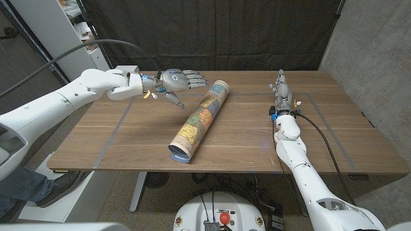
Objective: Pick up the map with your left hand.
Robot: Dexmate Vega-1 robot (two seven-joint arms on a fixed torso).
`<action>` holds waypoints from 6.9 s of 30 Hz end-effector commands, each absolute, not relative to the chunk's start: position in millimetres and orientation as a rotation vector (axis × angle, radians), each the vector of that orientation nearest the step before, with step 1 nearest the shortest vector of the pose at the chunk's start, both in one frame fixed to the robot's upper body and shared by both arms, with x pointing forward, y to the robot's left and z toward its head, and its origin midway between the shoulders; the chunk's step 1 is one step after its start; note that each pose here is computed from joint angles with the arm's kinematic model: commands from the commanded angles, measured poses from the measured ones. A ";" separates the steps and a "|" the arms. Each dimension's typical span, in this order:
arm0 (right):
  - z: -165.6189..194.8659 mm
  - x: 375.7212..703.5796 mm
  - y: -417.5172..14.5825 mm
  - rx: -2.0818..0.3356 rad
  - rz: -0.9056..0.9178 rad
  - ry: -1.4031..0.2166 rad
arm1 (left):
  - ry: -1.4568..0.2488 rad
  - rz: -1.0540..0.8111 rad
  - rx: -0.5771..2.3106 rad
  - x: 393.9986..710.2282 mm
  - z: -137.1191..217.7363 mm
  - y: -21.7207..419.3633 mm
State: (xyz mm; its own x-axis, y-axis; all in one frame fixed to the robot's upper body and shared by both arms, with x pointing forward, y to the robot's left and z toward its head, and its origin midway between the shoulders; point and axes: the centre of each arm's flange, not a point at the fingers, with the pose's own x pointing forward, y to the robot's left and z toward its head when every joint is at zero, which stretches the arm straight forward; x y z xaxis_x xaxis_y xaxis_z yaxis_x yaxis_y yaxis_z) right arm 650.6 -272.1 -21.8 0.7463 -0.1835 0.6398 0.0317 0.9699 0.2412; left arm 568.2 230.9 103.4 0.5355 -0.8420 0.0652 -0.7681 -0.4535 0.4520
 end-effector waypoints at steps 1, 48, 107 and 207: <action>-23.0 647.9 -278.0 0.239 -0.142 -0.723 | -1.377 -0.314 2.357 571.3 102.2 219.5; -30.5 636.6 -293.8 0.327 -0.210 -0.738 | -1.364 -0.380 2.623 566.1 105.8 192.8; -45.7 627.2 -297.3 0.328 -0.249 -0.763 | -1.346 -0.543 2.716 588.6 69.2 183.1; -49.3 628.7 -312.6 0.331 -0.210 -0.757 | -1.358 -0.273 2.495 588.8 48.0 170.9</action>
